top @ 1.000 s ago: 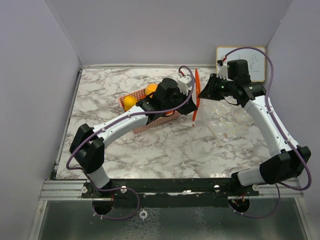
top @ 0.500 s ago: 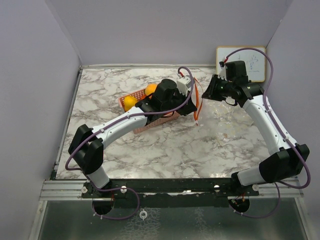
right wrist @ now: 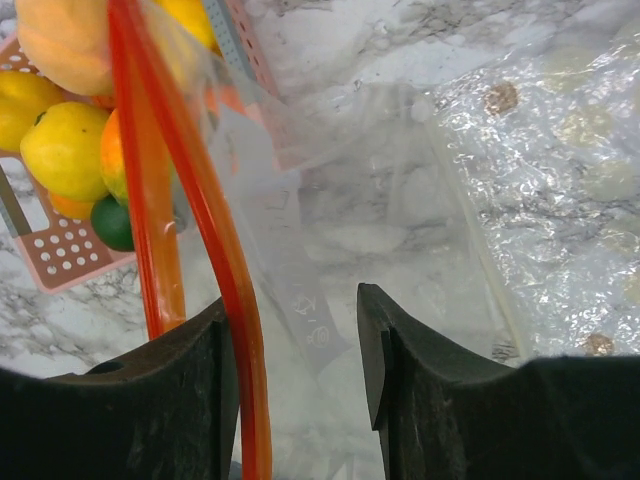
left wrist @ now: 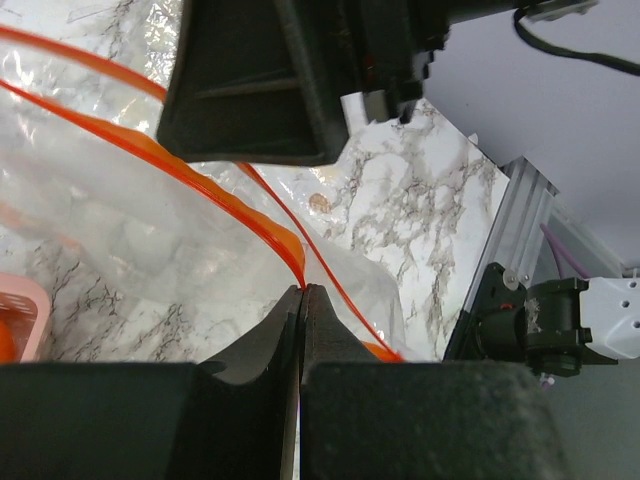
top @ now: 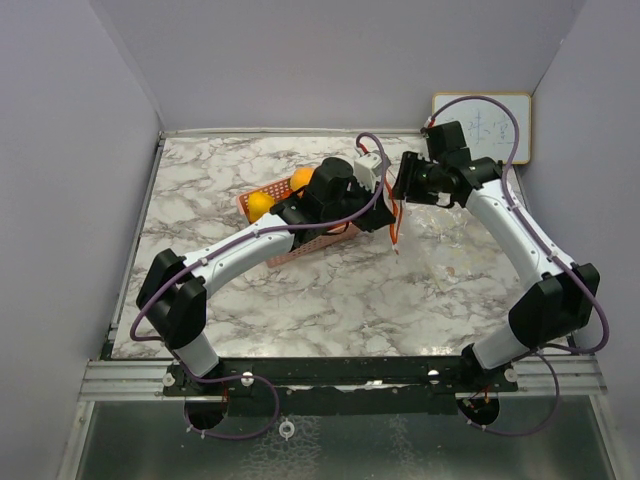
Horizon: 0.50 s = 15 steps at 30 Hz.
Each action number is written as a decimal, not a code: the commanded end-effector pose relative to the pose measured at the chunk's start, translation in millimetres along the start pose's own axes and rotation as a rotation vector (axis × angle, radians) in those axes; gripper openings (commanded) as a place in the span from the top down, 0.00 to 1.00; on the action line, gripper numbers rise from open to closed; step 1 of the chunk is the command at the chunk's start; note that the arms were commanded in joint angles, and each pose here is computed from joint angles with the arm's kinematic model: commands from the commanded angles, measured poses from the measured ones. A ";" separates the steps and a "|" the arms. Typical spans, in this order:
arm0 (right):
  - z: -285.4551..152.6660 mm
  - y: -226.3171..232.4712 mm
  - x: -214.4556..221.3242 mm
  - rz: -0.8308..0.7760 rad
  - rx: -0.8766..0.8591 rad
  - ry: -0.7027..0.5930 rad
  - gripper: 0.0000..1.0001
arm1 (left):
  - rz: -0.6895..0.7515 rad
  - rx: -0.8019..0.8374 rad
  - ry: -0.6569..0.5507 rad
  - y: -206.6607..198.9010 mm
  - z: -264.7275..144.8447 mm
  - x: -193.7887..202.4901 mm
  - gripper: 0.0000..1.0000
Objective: Place the food in the zip-top bag and seal the zipper
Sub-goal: Open the zipper of the food storage bag.
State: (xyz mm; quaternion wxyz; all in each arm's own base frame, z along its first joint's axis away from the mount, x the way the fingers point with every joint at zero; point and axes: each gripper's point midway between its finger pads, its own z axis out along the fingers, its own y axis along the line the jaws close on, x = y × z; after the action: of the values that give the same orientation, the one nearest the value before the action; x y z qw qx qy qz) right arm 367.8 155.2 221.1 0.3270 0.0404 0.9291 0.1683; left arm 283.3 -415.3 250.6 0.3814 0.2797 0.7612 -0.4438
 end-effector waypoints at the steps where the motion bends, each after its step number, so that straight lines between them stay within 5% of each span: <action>1: 4.3 16.3 -8.4 0.000 -0.026 -0.022 0.53 | 0.015 0.051 -0.037 -13.7 -1.3 -17.0 1.00; 7: 8.4 -0.1 -7.3 -0.016 0.085 -0.021 0.61 | 0.025 0.019 -0.027 -8.2 -3.3 -13.9 1.00; 10: -0.1 -29.7 -6.2 -0.023 0.239 -0.047 0.94 | 0.020 -0.080 -0.015 9.4 -8.7 -9.5 1.00; 15: -42.4 -75.1 -22.6 -0.058 0.484 -0.190 0.98 | -0.108 -0.358 0.010 78.6 -38.0 5.2 1.00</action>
State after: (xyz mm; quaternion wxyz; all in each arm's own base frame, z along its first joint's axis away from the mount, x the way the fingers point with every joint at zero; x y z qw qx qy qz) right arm 373.1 128.2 206.3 0.3351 0.0705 0.9378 0.0567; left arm 296.1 -400.0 235.0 0.3807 0.2551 0.7915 -0.4043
